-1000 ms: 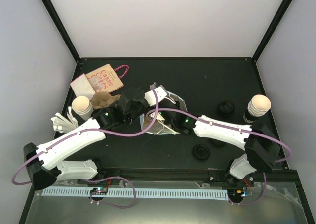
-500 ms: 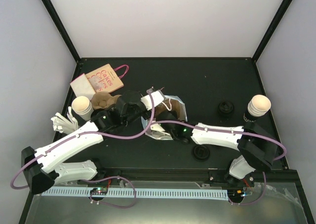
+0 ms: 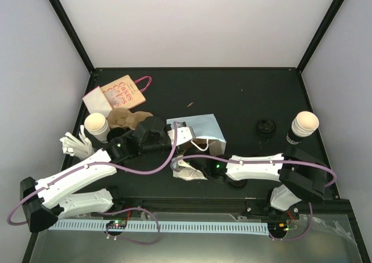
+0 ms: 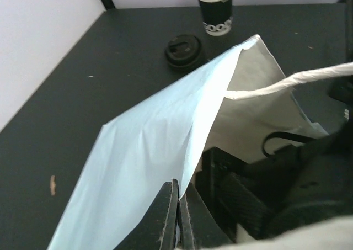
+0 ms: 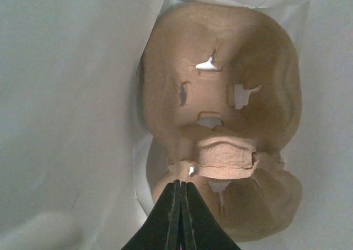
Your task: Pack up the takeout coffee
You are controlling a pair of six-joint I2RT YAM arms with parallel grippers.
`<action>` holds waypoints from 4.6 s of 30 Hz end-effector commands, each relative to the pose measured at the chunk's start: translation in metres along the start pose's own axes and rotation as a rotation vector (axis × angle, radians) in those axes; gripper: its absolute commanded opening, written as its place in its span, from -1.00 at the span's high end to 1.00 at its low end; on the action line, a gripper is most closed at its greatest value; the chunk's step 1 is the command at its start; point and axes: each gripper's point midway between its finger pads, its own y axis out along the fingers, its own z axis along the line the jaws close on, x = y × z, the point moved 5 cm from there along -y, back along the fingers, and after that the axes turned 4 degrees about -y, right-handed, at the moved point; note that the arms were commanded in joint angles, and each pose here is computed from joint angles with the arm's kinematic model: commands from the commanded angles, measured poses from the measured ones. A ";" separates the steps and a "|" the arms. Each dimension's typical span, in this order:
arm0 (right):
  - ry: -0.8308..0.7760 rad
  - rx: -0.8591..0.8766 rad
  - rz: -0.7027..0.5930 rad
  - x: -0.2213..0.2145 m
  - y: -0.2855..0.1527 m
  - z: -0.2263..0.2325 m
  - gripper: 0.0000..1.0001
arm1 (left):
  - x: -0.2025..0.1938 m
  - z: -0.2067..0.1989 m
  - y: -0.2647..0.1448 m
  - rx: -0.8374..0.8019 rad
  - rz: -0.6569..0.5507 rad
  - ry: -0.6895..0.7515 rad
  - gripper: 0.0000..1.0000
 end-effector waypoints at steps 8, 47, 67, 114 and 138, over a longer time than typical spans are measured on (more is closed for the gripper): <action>0.073 -0.089 0.072 -0.009 0.012 -0.014 0.98 | -0.011 -0.029 -0.005 -0.155 0.045 -0.016 0.97; 0.075 -0.178 0.065 -0.014 0.049 -0.054 0.98 | -0.002 -0.043 -0.009 -0.274 0.010 -0.049 0.97; 0.130 -0.238 0.161 -0.018 0.053 -0.068 0.98 | 0.000 -0.059 -0.013 -0.429 0.045 -0.099 0.97; 0.185 -0.063 -0.044 -0.026 -0.068 -0.074 0.98 | 0.010 0.020 0.012 -0.008 0.119 -0.261 0.97; 0.710 -0.373 -0.169 -0.077 -0.135 -0.184 0.95 | 0.011 0.074 0.022 0.010 0.154 -0.600 0.97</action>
